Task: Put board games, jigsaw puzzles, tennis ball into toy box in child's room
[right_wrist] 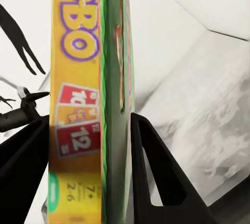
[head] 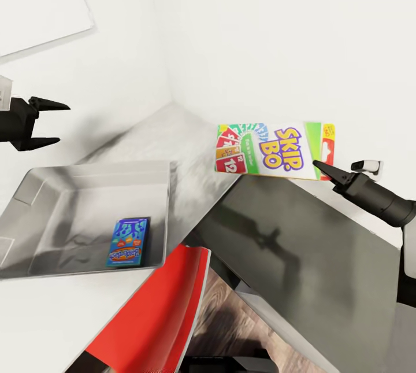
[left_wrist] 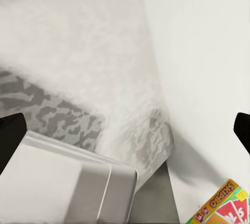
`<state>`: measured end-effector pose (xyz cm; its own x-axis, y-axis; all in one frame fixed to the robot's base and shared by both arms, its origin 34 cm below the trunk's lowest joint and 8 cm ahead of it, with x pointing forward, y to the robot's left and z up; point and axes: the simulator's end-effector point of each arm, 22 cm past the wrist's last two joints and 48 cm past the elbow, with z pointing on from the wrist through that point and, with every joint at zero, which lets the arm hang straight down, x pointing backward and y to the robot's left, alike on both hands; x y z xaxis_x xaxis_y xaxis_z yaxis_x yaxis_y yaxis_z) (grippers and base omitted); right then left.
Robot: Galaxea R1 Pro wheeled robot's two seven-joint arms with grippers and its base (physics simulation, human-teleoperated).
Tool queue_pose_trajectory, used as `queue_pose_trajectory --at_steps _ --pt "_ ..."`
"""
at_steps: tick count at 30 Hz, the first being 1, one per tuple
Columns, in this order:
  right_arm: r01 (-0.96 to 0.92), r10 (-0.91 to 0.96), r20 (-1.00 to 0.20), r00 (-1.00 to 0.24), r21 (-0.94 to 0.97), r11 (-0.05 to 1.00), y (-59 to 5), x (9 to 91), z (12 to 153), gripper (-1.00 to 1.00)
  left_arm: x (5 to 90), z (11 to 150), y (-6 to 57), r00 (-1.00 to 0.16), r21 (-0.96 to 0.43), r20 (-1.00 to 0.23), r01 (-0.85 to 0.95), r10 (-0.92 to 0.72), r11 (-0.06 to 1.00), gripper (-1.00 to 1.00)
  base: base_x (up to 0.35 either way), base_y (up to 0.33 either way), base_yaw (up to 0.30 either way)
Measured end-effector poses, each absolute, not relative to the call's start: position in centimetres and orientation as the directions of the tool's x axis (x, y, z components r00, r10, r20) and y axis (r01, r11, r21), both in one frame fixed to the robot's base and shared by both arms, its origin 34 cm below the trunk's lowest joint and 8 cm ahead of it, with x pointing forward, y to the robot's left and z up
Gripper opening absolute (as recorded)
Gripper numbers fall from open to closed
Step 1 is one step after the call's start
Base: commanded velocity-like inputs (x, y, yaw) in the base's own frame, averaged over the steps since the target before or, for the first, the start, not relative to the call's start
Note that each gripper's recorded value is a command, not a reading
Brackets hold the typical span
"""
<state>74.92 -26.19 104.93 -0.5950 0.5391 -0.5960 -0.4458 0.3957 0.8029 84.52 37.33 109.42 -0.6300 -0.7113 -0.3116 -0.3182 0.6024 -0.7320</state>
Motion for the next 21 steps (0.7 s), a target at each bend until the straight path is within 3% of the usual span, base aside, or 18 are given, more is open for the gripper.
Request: queue_pose_trajectory --at_steps 14,21 --pt "-0.465 0.535 -0.598 -0.597 0.801 0.376 -26.3 74.1 107.0 -1.00 82.1 107.0 37.2 -0.659 -0.710 -0.266 -0.360 -0.703 0.606 1.00 0.000 0.000 -0.004" --pt "-0.473 0.536 -0.604 -0.590 0.796 0.377 -26.3 73.8 108.1 -1.00 82.6 110.9 37.0 -0.626 -0.794 -0.274 -0.280 -0.730 0.539 1.00 0.000 0.000 -0.070"
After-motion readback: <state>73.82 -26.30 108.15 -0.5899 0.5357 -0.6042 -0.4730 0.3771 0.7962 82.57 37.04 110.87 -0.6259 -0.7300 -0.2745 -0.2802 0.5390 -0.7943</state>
